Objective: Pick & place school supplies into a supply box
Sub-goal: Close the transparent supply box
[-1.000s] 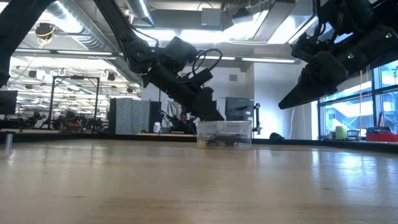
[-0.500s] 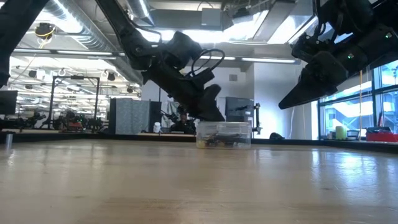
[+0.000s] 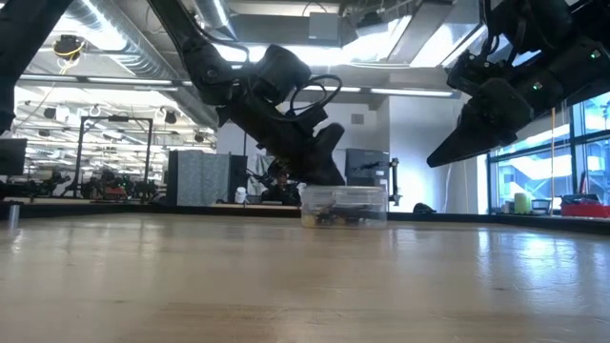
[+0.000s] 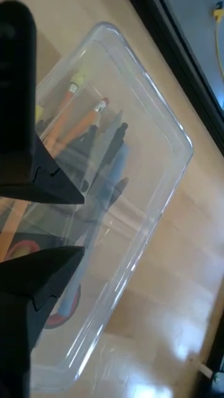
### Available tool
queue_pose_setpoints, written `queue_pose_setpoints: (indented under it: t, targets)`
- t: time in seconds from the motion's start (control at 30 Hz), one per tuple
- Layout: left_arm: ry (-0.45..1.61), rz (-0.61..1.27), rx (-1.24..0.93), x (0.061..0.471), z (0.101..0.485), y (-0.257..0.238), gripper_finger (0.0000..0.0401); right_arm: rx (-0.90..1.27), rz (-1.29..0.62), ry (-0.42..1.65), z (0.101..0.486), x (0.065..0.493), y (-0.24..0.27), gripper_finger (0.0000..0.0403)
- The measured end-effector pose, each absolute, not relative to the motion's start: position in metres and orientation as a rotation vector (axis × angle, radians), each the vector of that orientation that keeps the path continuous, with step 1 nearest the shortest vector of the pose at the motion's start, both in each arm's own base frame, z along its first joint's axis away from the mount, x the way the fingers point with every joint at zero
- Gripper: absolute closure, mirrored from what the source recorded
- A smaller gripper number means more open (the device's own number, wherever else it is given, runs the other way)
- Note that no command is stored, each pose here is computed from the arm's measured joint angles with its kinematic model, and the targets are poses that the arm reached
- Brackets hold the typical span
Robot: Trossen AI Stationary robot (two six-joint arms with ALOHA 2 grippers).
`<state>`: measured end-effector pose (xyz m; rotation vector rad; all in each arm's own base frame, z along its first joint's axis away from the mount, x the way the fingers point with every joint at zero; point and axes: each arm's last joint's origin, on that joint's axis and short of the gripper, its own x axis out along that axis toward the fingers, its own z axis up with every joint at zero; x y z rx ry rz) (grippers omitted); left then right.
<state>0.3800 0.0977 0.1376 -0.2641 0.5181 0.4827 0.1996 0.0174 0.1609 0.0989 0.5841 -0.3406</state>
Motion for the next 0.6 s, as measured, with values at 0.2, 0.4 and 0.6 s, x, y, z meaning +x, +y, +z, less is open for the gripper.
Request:
queue_pose_setpoints:
  t: [0.2,0.4,0.6]
  targets:
    - [0.503,0.451,-0.277,0.386,0.128,0.09,0.0292,0.103,-0.328,0.59,0.161,0.2,0.018,0.0315]
    - [0.482,0.456,-0.333,0.391,0.117,0.085,0.0292,0.104,-0.325,0.592,0.16,0.199,0.018,0.0315]
    - [0.481,0.439,-0.335,0.393,0.116,0.077,0.0292,0.093,-0.361,0.586,0.161,0.199,0.016,0.0315]
